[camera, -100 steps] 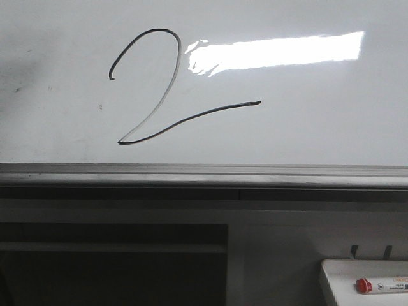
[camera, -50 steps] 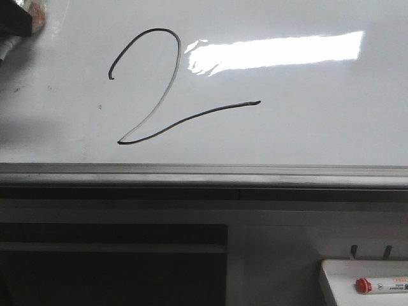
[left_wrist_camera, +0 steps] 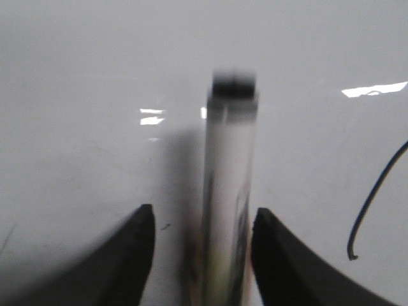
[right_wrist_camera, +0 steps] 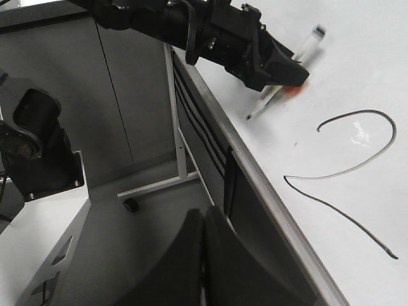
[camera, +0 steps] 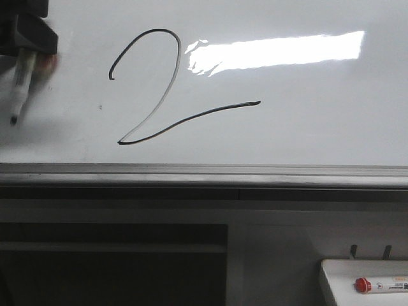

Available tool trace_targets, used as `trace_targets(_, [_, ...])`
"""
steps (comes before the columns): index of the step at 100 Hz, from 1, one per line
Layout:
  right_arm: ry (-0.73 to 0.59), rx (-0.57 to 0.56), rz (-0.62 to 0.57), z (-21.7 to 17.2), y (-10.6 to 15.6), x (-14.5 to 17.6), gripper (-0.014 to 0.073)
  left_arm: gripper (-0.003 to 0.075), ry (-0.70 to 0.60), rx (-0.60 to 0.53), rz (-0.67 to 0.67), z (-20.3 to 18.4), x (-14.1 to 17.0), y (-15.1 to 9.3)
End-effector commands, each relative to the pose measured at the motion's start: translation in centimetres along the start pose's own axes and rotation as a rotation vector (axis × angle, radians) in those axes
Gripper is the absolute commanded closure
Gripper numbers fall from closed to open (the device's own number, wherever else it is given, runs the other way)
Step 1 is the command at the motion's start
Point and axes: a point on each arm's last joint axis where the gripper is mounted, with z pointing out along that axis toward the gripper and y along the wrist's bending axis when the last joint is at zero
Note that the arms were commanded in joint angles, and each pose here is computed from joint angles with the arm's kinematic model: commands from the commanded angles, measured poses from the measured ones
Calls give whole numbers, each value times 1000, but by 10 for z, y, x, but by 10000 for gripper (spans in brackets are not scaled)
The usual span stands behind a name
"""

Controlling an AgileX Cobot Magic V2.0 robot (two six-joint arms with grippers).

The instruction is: Write number 2 on whiteboard

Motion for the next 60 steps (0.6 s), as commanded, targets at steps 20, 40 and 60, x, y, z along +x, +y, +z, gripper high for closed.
trace_targets(20, [-74, 0, 29, -4, 1, -12, 666, 241, -65, -19, -19, -4, -14, 1])
trace_targets(40, [-87, 18, 5, -10, 4, -12, 666, 239, -123, -10, -21, -20, -23, 0])
trace_targets(60, [-145, 152, -106, -34, 12, -12, 666, 240, -322, 60, 23, -89, -48, -7])
